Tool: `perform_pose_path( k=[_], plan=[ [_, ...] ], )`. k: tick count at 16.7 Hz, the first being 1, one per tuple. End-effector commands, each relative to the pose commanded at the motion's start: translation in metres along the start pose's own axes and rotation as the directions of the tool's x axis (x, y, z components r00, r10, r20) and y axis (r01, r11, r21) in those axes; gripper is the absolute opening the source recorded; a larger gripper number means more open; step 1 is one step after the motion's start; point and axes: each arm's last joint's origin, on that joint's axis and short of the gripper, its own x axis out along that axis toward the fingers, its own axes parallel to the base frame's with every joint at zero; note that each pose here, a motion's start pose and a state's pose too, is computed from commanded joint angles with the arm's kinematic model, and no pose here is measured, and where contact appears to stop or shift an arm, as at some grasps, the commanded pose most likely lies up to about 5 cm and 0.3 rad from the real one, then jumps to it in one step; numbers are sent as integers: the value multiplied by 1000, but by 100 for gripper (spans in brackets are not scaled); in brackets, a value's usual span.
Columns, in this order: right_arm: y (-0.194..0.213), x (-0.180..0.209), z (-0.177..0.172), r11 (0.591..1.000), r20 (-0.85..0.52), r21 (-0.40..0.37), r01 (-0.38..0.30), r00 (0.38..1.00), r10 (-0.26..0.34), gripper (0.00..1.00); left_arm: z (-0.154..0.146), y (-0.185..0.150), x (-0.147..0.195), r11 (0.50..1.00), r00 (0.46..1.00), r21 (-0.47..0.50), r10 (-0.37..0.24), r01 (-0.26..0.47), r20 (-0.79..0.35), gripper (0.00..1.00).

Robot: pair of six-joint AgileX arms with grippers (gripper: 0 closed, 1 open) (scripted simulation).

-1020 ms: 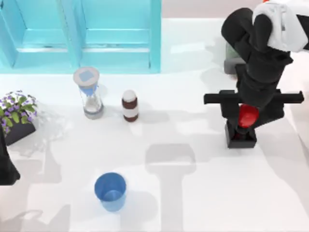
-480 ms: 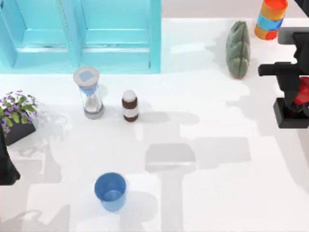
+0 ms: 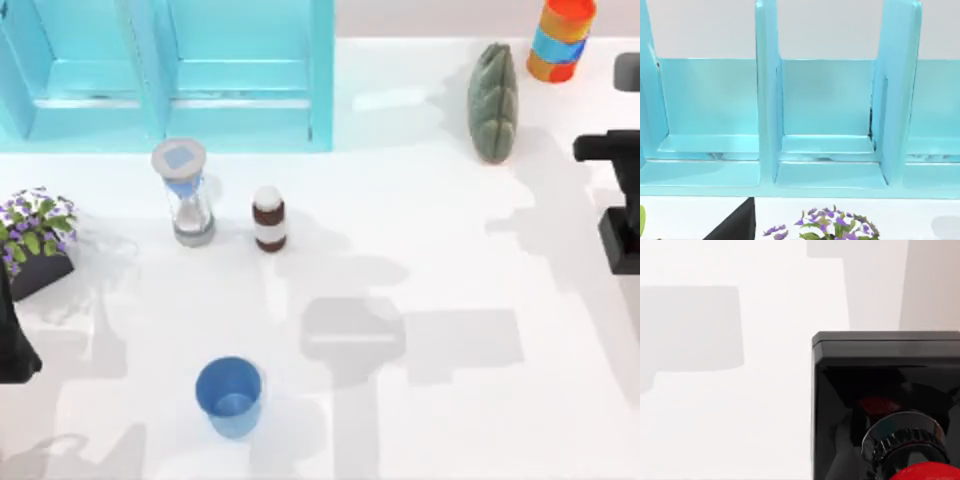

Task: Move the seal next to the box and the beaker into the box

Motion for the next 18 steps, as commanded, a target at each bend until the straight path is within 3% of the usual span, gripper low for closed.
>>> perform_pose_path(
  k=[5, 13, 18],
  plan=[
    [1, 1, 0, 1000, -3, -3, 1, 1000, -1, 0, 0, 0, 0, 1000, 1000, 0, 0, 0, 0, 100],
    [-1, 61, -1, 1000, -4, 0, 1, 1000, -1, 0, 0, 0, 0, 1000, 1000, 0, 0, 0, 0, 100],
    [-1, 65, -2, 1000, -4, 0, 1, 1000, -1, 0, 0, 0, 0, 1000, 1000, 0, 0, 0, 0, 100]
  ],
)
